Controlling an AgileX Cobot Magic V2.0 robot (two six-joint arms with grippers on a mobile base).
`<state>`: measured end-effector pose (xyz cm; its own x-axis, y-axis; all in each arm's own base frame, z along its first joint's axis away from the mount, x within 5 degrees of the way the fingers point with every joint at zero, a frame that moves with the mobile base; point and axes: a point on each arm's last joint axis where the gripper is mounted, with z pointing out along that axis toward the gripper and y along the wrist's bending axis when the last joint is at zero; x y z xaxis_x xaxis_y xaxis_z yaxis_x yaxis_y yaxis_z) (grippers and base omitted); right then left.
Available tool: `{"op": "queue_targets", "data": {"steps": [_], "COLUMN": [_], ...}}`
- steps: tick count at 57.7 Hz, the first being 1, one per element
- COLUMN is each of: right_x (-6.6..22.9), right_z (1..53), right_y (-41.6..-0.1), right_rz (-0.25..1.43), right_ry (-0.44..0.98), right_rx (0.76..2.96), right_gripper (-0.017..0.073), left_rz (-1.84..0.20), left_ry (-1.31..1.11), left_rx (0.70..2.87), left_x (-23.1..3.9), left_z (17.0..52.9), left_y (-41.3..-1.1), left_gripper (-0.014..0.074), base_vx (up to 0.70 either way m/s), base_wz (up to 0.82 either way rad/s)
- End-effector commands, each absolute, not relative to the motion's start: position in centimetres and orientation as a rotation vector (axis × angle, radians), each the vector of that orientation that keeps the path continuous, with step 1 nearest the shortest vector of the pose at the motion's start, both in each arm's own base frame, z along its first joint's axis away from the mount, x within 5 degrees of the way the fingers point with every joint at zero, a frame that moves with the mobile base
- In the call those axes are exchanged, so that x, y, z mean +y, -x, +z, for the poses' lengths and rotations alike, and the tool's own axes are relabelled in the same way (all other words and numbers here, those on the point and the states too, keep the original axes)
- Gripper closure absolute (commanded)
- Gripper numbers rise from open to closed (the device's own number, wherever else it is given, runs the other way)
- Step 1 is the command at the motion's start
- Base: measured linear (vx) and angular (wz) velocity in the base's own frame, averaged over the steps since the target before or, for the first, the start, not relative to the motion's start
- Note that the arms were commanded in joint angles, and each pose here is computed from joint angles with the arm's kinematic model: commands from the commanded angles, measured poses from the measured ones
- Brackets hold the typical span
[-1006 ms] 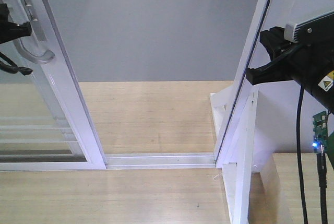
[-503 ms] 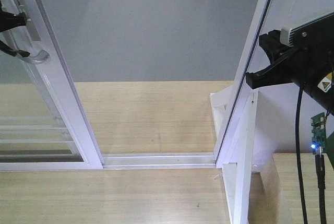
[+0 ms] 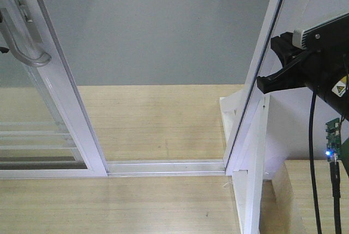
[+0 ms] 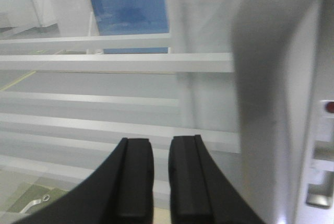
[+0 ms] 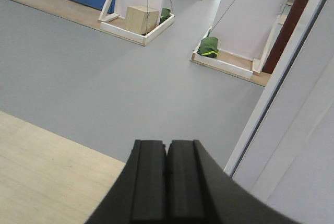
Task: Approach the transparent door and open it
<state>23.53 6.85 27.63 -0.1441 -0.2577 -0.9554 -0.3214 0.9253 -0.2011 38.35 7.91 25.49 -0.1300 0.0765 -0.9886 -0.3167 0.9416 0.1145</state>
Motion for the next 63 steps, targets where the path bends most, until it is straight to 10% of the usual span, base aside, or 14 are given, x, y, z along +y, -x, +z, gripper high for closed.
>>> {"op": "queue_targets", "data": {"steps": [1,63], "right_x": [6.8,6.8], "right_z": [29.8,29.8], "right_y": [-23.6,-23.6], "right_rz": [0.051,0.051], "right_ry": [0.416,0.416], "right_rx": [1.608,1.609], "right_gripper": [0.0565,0.0565], "left_rz": [0.356,0.202], "left_ry": [0.188,0.039], "left_rx": [1.532,1.468], "left_x": [8.0,6.3], "left_z": [28.9,28.6], "left_y": [-38.1,-38.9], "left_gripper": [0.0389,0.0240], "base_vx": [0.00,0.00], "base_wz": [0.00,0.00]}}
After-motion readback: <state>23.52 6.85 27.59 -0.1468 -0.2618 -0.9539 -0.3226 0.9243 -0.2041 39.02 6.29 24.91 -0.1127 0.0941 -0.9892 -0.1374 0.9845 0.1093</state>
